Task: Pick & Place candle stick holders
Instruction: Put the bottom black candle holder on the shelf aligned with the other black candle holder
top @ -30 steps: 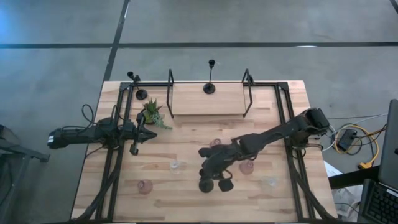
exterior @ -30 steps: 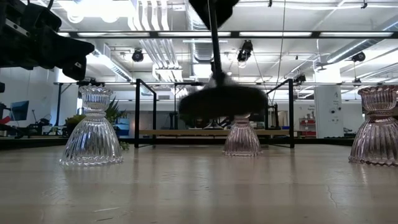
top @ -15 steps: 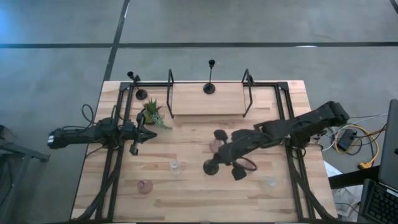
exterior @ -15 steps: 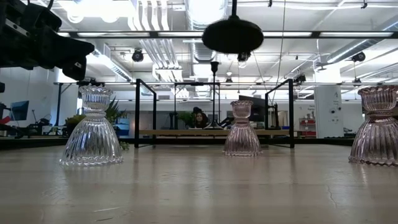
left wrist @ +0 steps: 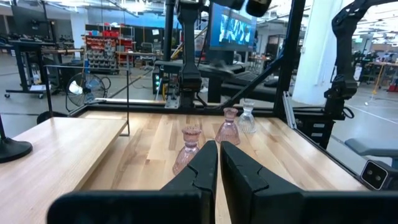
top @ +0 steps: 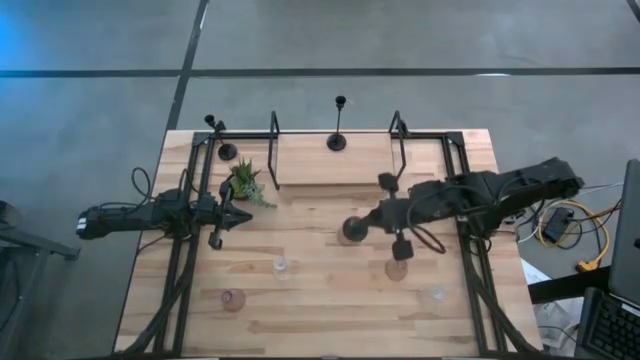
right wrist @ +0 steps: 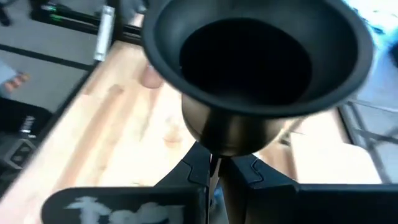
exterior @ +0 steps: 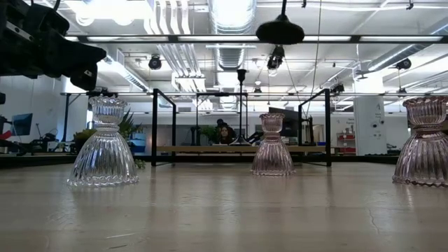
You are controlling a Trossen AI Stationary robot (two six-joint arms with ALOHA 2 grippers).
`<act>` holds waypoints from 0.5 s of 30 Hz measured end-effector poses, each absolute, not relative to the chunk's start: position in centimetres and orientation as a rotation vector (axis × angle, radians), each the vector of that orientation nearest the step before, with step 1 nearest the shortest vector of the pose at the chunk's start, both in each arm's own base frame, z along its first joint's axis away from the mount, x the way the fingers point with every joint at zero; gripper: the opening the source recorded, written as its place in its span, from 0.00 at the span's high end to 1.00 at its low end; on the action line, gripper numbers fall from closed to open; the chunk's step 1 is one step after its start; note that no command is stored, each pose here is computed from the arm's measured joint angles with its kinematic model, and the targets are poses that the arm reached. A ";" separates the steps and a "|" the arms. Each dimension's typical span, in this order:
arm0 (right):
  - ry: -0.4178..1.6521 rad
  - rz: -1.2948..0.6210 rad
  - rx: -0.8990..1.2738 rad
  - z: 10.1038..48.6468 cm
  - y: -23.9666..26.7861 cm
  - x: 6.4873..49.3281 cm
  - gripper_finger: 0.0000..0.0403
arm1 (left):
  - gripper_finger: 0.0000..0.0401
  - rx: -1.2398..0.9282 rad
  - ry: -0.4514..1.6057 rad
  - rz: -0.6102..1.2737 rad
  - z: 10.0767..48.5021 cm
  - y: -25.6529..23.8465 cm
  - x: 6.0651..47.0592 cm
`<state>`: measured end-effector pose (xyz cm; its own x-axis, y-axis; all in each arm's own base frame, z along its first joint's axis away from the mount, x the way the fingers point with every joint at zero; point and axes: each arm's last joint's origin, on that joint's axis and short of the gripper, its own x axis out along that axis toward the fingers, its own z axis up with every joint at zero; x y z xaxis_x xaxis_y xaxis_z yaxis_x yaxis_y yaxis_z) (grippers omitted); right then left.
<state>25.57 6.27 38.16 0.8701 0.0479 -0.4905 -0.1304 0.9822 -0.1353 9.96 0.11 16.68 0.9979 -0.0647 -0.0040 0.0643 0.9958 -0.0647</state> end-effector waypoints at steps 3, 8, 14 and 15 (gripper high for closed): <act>0.517 0.029 -0.167 38.4 5.0 25.2 0.97 | 0.94 -0.065 0.006 -0.065 16.7 0.1 10.0; 0.531 -0.069 -0.150 38.5 2.5 25.1 0.97 | 0.94 -0.065 0.006 -0.065 16.7 0.1 10.0; 0.552 -0.195 -0.139 38.5 -0.9 25.1 0.97 | 0.94 -0.065 0.006 -0.065 16.7 0.1 10.0; 0.553 -0.215 -0.136 38.5 -1.4 25.1 0.97 | 0.94 -0.065 0.006 -0.065 16.7 0.1 10.0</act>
